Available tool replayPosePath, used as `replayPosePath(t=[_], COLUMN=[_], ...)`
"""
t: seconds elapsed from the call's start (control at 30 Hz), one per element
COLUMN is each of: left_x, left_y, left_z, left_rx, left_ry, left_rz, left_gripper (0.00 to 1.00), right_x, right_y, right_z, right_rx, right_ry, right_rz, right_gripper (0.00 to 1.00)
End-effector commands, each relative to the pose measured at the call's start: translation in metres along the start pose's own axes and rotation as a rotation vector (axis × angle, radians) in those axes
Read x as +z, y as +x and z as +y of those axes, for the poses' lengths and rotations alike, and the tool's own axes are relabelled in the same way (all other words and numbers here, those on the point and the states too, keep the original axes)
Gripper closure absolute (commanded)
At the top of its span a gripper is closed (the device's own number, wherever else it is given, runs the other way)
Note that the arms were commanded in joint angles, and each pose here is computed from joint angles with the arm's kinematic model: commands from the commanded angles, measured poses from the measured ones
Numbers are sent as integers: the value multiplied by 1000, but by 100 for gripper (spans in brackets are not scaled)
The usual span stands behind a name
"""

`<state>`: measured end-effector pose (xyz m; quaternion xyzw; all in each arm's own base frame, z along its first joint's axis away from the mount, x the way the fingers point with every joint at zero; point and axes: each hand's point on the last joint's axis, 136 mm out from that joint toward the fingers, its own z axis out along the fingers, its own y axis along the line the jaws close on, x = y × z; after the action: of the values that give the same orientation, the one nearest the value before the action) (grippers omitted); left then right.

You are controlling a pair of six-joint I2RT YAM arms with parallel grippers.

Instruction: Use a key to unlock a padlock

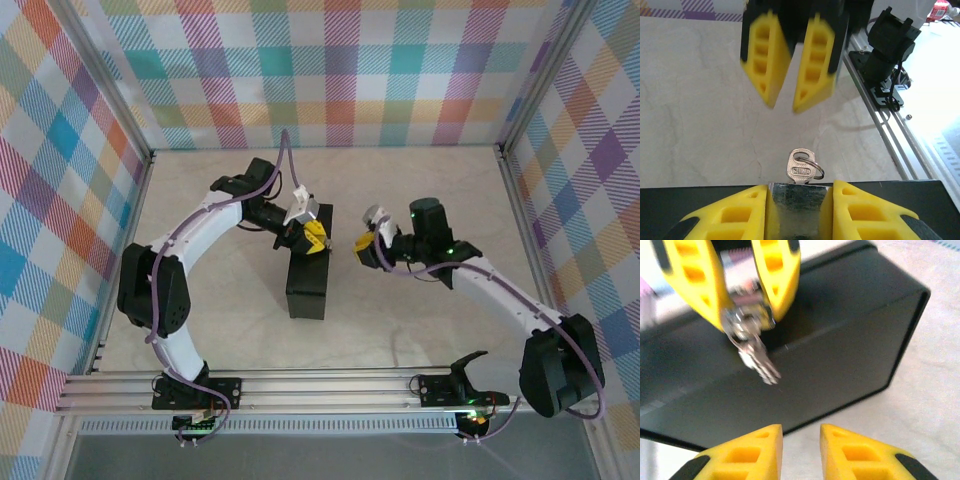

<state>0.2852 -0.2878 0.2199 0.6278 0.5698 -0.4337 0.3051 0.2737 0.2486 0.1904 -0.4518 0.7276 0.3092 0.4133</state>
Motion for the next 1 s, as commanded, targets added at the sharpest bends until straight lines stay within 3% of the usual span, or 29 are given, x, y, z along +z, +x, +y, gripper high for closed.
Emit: replayPosePath(t=[0.0,0.3,0.97], left_x=[-7,-9,-10], left_y=[-32,-34,-38], left_z=[-15,-18,-17], left_rx=[61,66,74], left_ry=[35,31,24], left_rz=[-85,-84,-90], left_gripper=[83,83,83], right_x=[8,20,18], right_y=[-39,-55,-52], right_z=[-19,-3,26], right_rx=[-429,-581,-598], right_ry=[177,217,133], right_rz=[-90,-112,-103], right_gripper=[75,70,71])
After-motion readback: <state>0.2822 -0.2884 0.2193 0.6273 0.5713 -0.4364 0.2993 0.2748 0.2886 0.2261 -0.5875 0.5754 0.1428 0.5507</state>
